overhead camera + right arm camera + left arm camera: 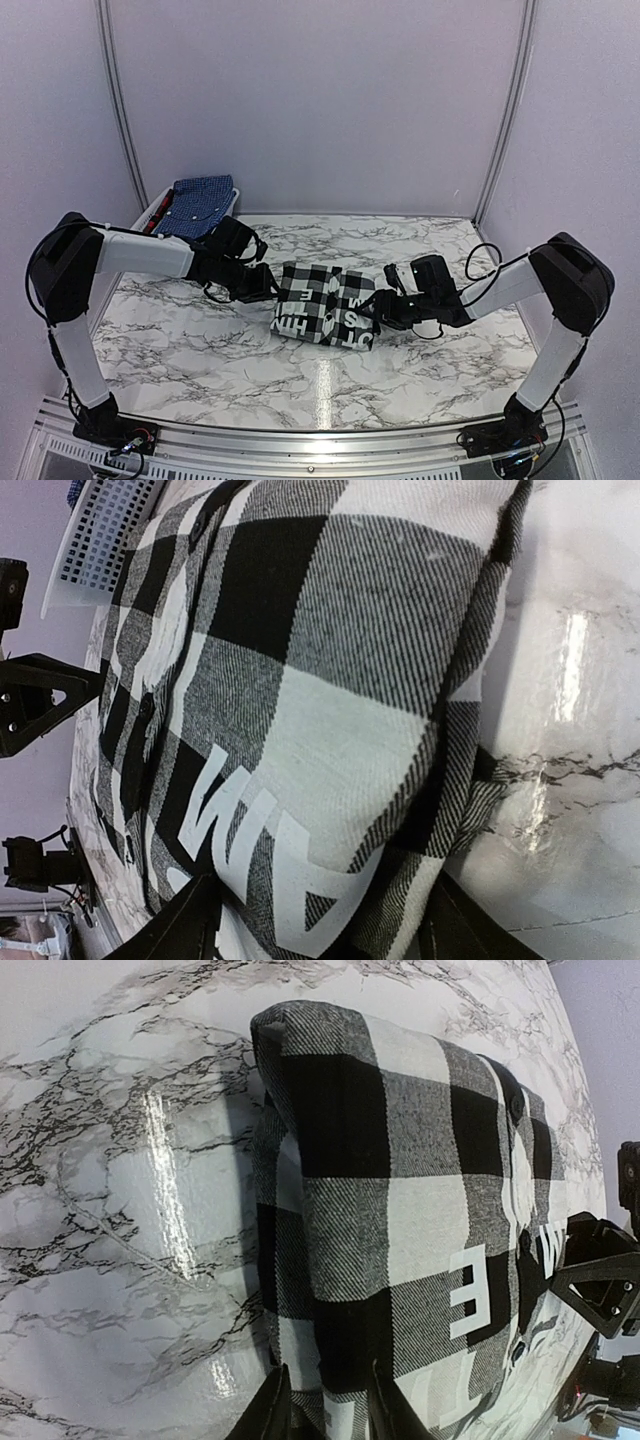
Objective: Fold and stack the long sleeve shirts
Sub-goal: Adjust the square-folded shirt at the center of the board.
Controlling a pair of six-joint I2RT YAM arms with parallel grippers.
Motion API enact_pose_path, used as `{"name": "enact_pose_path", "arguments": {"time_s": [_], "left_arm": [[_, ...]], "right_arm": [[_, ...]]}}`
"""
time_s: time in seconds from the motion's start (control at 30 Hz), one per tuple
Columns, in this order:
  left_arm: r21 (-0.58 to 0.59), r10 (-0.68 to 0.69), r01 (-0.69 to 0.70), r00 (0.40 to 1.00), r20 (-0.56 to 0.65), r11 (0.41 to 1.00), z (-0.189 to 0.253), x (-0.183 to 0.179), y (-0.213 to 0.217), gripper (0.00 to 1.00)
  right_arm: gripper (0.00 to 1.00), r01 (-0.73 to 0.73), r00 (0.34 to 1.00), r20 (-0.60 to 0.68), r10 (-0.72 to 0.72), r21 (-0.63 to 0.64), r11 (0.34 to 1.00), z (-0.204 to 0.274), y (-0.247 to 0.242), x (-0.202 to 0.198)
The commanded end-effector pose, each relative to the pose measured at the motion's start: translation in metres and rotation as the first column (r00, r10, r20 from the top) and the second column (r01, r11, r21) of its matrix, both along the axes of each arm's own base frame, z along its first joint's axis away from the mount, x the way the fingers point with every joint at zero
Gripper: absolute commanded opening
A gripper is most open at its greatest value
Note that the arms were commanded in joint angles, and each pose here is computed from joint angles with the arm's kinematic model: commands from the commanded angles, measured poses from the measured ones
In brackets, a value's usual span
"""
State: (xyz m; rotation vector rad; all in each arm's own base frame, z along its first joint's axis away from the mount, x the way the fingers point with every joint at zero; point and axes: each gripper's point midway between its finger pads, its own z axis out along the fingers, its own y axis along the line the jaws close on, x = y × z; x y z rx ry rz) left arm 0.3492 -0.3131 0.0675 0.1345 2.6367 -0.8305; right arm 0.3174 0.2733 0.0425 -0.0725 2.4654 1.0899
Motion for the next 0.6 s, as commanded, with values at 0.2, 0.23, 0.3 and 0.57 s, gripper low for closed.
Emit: {"name": "enact_pose_path", "arguments": {"time_s": [0.2,0.23,0.3,0.57], "left_arm": [[0.008,-0.022,0.022,1.0,0.004,1.0,0.004,-0.001,-0.005,0.32],[0.011,-0.022,0.022,1.0,0.005,1.0,0.003,-0.001,-0.006,0.32],[0.011,-0.027,0.027,1.0,0.008,1.0,0.003,0.001,-0.008,0.32],[0.066,-0.026,0.026,1.0,-0.012,0.997,-0.026,0.011,-0.013,0.26]], "right_arm": [[0.56,0.012,0.994,-0.104,-0.015,-0.033,0.999,-0.035,-0.01,-0.015],[0.54,0.013,0.994,-0.106,-0.016,-0.029,0.999,-0.036,-0.01,-0.015],[0.5,0.015,0.994,-0.108,-0.017,-0.022,1.0,-0.037,-0.009,-0.015],[0.33,0.018,0.995,-0.094,-0.018,0.0,1.0,-0.029,-0.006,-0.012]]}}
